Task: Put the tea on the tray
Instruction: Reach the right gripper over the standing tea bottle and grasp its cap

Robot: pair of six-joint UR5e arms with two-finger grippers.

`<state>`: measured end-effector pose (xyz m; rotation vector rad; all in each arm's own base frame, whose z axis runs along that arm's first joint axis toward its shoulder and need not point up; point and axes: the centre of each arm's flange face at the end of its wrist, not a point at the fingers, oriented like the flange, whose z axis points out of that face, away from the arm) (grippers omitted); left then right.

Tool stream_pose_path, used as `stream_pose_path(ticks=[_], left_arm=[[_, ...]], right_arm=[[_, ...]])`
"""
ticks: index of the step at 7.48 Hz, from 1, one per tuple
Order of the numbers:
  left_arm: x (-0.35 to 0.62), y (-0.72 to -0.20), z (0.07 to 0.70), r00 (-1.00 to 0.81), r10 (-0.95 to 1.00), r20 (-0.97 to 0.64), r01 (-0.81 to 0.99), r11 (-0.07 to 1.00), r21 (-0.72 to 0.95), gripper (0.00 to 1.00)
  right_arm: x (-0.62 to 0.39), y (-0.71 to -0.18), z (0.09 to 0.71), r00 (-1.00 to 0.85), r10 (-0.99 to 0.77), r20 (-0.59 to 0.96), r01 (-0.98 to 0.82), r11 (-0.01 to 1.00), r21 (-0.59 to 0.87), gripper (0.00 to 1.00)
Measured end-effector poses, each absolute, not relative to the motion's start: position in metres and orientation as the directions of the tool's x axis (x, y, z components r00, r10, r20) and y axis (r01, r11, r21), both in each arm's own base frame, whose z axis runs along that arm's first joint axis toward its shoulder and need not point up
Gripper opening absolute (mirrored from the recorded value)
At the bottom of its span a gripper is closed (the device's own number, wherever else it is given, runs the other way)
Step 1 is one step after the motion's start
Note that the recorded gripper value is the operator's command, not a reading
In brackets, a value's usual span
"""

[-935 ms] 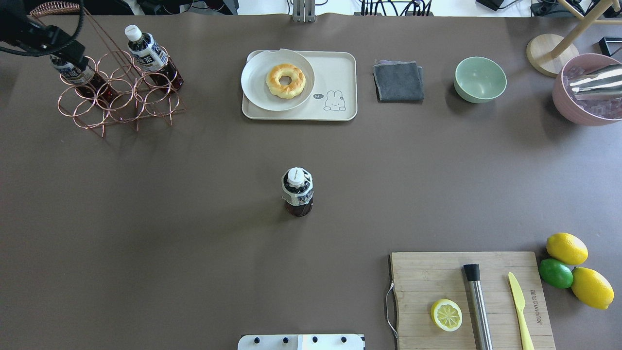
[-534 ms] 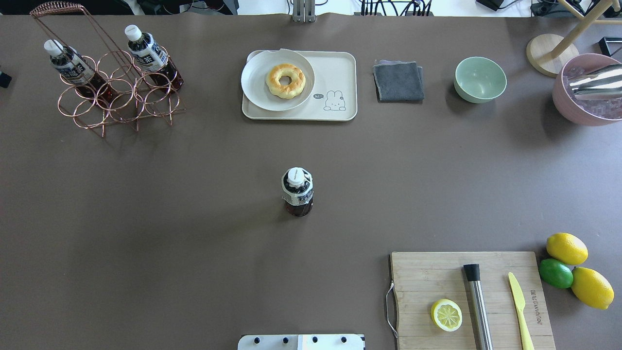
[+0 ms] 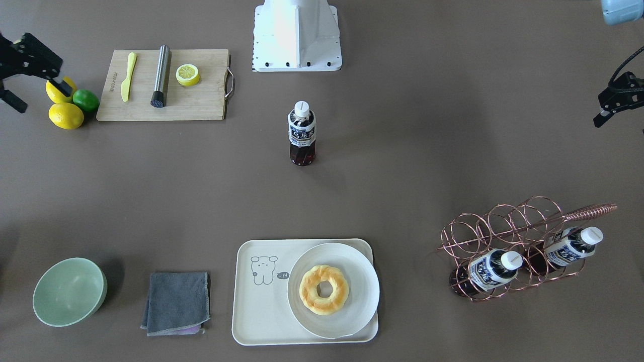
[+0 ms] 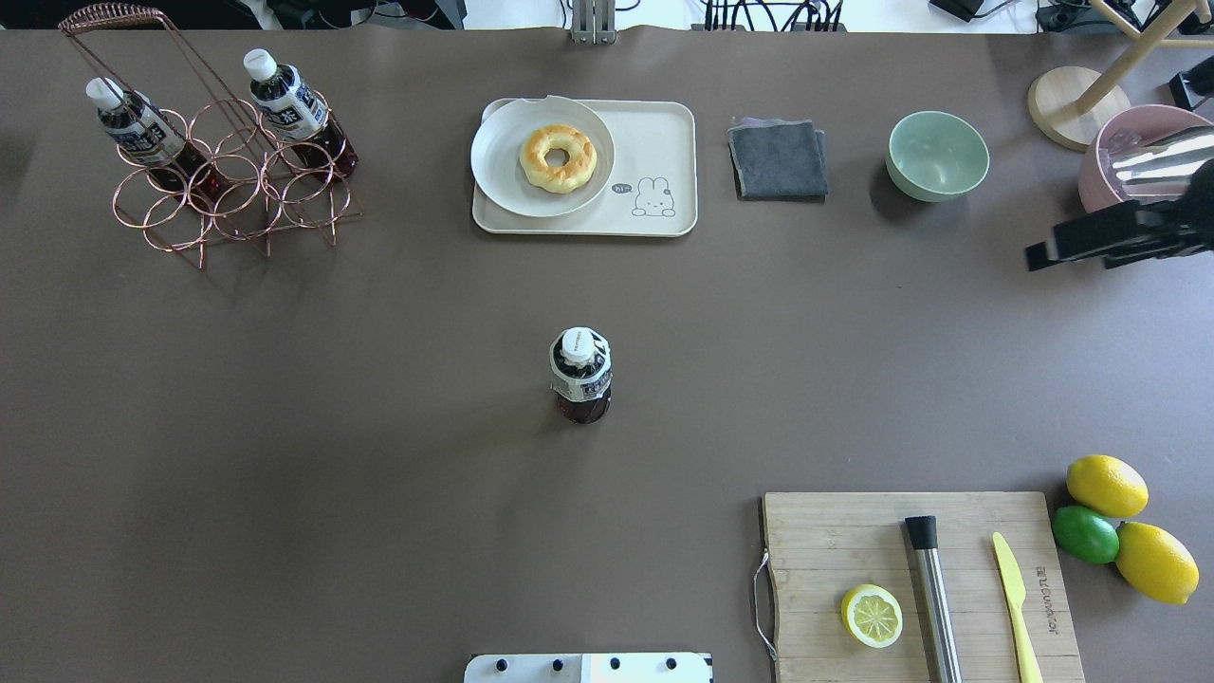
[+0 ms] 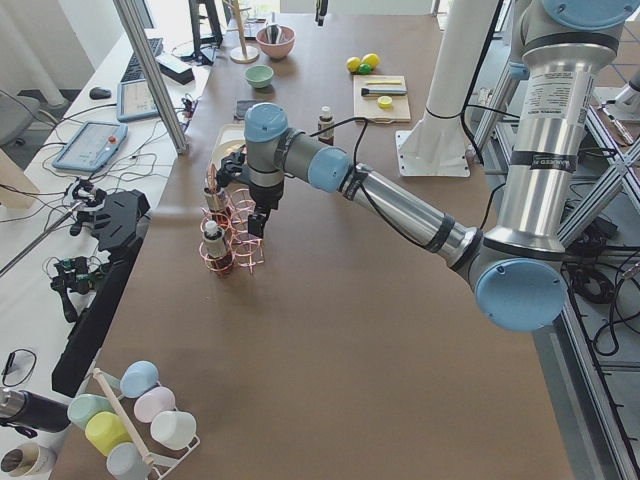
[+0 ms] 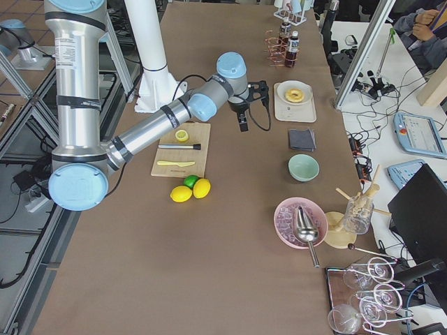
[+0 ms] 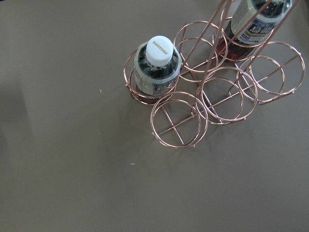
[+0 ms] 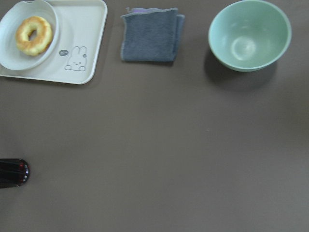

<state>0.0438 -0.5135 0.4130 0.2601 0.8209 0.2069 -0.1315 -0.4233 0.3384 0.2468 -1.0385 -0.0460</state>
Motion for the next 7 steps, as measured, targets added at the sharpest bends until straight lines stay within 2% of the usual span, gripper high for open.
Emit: stream_pose_path(ticks=[1,3,5,7], left_arm=[[0.043,-0.512,0.420,0.653,0.280,-0.704,-0.082,0.950,0.302,0.96],[0.044,-0.518,0.434,0.644,0.284,-0.711,-0.083,0.949,0.304,0.96],[0.045,-0.525,0.451,0.641,0.288,-0.711,-0.081,0.947,0.311,0.96],[0.046,-0.526,0.455,0.640,0.289,-0.712,-0.079,0.946,0.313,0.96]], right_arm=[[-0.188,-0.421,0.300,0.481,-0.104,0.871,-0.096,0.981,0.170,1.00],[-0.288,-0.403,0.219,0.456,-0.022,0.890,-0.125,0.988,0.088,1.00],[-0.380,-0.368,0.134,0.540,-0.034,0.841,-0.148,0.980,0.135,0.99],[-0.443,-0.348,0.082,0.577,-0.006,0.817,-0.161,0.980,0.120,0.94]])
